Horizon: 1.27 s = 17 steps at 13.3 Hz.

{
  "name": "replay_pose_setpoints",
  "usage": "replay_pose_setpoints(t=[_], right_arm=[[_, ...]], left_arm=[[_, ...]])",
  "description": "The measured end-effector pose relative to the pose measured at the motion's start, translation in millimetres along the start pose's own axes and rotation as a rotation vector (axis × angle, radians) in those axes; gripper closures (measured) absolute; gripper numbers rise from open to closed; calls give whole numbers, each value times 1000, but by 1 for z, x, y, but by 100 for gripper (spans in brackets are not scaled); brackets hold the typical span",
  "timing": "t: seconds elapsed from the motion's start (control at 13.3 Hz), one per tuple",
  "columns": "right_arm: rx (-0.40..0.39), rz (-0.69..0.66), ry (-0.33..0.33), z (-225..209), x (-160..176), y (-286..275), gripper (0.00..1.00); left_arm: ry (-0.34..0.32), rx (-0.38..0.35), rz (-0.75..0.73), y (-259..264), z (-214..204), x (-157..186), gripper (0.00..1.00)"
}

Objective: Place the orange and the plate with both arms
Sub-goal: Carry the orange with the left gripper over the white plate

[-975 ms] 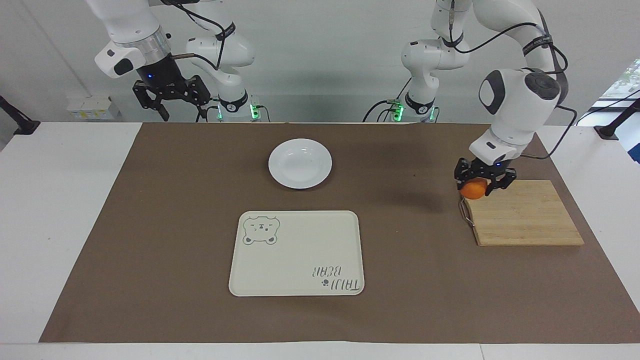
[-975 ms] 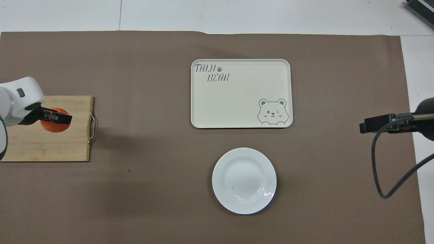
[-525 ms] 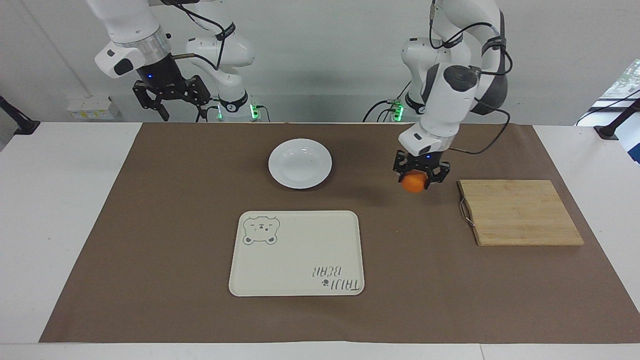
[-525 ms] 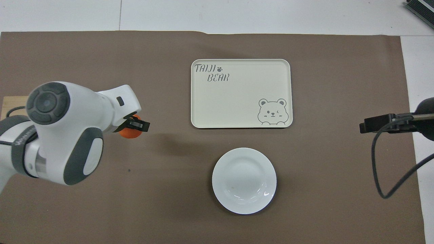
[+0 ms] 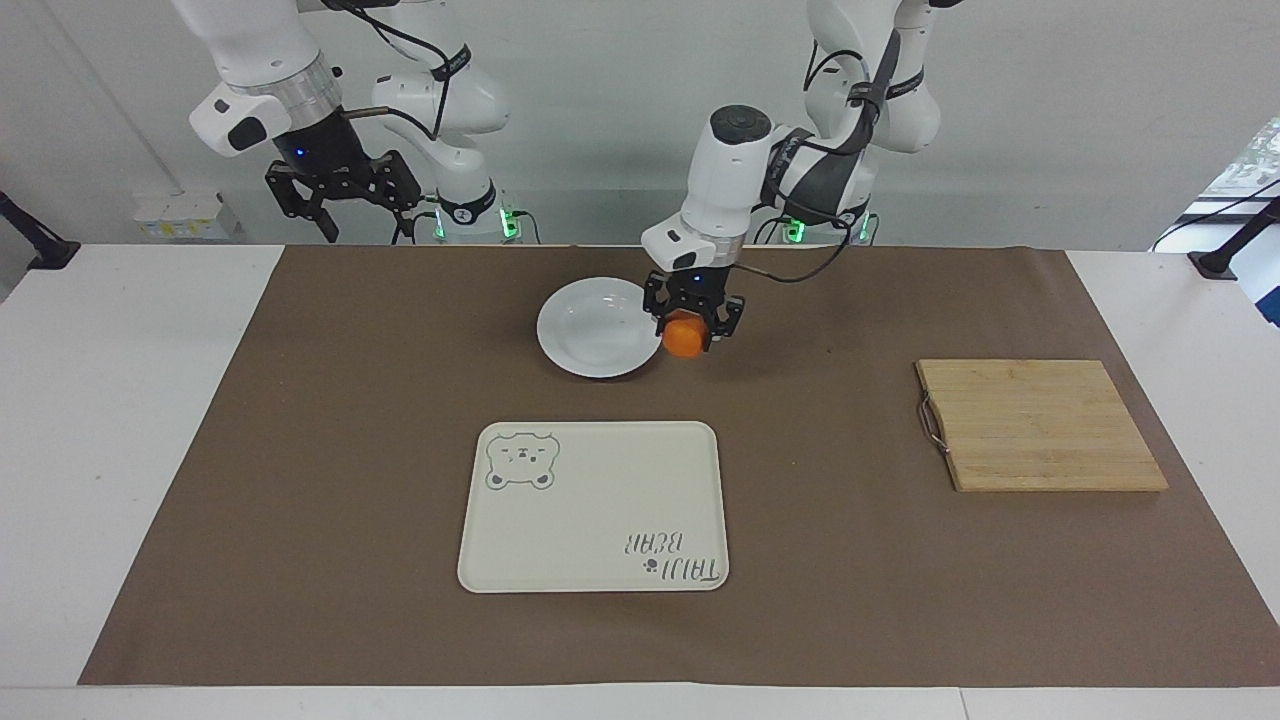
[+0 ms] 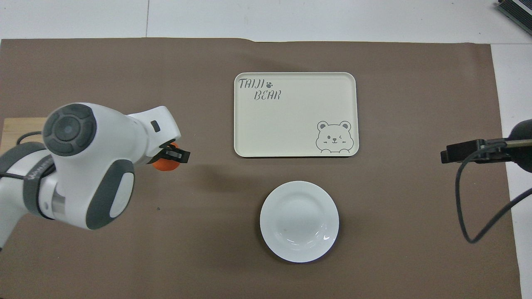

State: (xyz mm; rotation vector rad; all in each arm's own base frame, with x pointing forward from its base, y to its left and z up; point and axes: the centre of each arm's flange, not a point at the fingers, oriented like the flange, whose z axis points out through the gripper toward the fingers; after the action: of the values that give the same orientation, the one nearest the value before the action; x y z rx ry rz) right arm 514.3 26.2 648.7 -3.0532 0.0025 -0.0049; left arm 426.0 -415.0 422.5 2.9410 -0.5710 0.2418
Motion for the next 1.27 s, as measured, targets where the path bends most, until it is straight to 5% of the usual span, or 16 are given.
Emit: replay_pose_setpoints(t=[0.38, 1.2, 1.27], right_arm=[[0, 0, 0, 0, 0, 0, 0], [0, 0, 0, 0, 0, 0, 0], [0, 0, 0, 0, 0, 0, 0]], left_arm=[[-13, -32, 32, 84, 31, -38, 24], [-44, -38, 53, 112, 90, -57, 24], [-44, -38, 53, 112, 90, -57, 16]])
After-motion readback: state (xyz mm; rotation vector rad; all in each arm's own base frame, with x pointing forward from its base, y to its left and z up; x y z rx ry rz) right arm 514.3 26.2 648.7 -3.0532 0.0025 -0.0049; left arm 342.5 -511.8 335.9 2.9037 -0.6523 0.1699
